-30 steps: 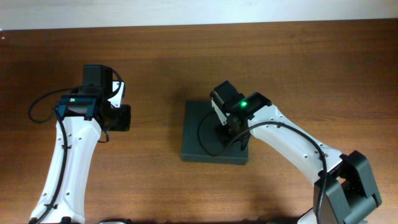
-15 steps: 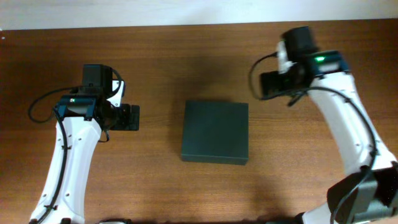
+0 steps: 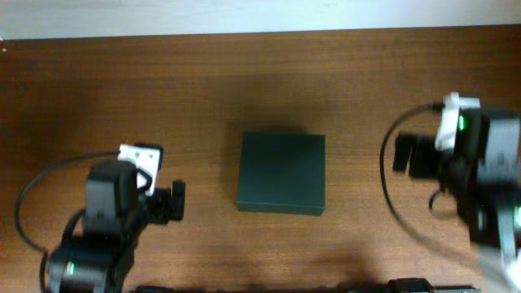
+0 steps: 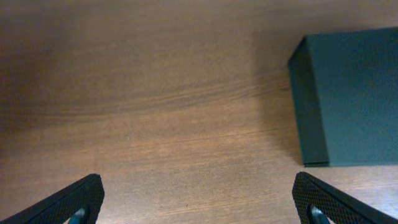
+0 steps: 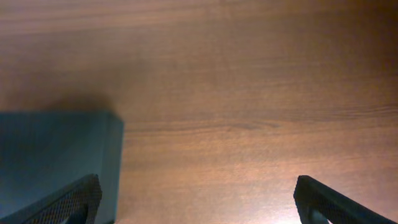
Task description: Pack container
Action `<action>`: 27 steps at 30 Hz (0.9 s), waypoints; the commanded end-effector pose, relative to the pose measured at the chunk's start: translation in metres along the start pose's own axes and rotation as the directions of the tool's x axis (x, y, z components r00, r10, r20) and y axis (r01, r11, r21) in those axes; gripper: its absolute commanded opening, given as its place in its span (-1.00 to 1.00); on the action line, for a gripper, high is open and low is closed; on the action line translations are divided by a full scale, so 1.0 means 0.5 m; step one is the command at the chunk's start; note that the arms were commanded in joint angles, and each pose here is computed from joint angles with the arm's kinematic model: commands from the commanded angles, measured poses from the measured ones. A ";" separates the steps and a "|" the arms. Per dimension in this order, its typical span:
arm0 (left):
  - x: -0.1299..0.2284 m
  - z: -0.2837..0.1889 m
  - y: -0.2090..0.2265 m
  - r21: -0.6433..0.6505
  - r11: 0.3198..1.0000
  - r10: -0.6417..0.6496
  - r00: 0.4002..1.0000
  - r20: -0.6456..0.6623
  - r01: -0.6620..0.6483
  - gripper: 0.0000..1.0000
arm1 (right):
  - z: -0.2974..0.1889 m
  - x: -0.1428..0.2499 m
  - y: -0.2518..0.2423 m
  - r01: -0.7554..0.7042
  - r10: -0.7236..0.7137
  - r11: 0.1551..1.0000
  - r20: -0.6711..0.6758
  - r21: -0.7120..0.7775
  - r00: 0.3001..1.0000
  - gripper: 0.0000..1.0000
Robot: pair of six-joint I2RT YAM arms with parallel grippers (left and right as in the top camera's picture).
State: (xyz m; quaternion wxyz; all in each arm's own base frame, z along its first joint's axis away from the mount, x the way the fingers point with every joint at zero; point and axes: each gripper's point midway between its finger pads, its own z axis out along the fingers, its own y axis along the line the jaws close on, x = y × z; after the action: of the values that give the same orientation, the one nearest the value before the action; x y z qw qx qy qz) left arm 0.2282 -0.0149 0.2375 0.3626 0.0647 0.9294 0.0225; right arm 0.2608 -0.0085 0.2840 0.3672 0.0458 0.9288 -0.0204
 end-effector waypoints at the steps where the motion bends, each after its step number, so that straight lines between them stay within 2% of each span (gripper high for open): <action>1: 0.012 -0.033 0.000 -0.003 1.000 0.015 0.994 0.107 -0.015 0.99 | -0.018 0.072 0.004 0.023 -0.022 1.000 0.052 -0.013 0.998 0.98; 5: 0.020 -0.041 0.001 -0.011 1.000 0.014 0.984 0.175 -0.012 0.99 | -0.035 0.125 -0.002 0.000 0.004 1.000 0.132 -0.027 0.991 0.98; 10: 0.024 -0.036 0.001 -0.011 1.000 0.013 0.985 0.174 -0.012 0.98 | -0.059 0.138 -0.025 -0.025 0.022 1.000 0.235 0.010 0.972 0.98; 27: 0.025 -0.036 0.001 -0.011 1.000 0.013 0.985 0.172 -0.012 0.99 | -0.061 0.140 -0.028 -0.027 0.022 0.999 0.242 0.017 0.970 0.98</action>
State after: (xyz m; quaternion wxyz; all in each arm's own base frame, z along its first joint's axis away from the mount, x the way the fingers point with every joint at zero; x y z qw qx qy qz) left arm 0.2068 -0.0127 0.2436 0.4415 0.0630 0.8949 0.0192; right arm 0.1873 -0.0123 0.2607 0.4771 0.0513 0.8770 -0.0225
